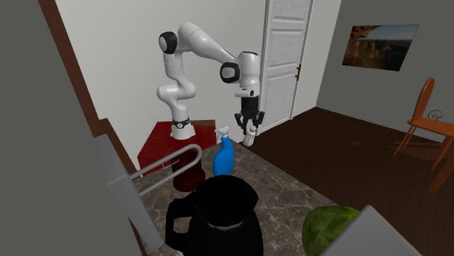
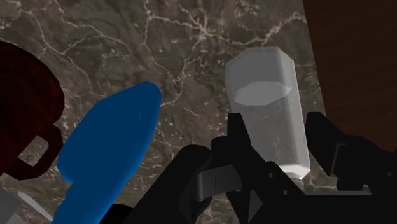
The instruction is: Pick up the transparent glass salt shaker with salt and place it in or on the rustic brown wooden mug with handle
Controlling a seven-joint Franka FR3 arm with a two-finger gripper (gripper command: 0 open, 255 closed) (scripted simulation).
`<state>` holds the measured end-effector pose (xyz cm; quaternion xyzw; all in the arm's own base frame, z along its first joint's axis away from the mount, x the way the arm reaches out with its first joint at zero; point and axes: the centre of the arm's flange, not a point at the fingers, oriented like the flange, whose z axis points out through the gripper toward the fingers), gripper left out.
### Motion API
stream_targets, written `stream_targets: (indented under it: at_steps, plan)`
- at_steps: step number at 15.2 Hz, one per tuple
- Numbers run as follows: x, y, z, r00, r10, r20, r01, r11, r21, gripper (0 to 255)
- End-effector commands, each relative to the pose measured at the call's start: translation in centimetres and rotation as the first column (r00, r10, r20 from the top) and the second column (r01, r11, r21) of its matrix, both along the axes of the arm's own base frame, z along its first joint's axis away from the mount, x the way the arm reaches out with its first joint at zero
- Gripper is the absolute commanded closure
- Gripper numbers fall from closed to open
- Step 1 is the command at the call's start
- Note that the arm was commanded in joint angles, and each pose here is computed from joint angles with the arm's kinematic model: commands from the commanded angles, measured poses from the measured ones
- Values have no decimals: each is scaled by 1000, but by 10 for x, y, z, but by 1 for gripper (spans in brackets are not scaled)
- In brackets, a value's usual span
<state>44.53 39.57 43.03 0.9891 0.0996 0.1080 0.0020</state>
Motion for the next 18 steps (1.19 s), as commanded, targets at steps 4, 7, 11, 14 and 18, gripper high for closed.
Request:
stream_targets:
  at_steps: [4,7,11,14,18]
  plan:
    - [1,-1,27,1000,0,0,0,1000,0,255]
    - [1,-1,43,1000,0,0,0,1000,0,255]
    - [1,-1,64,1000,0,0,0,1000,0,255]
    - [1,-1,80,1000,0,0,0,1000,0,255]
    - [1,-1,97,1000,0,0,0,1000,0,255]
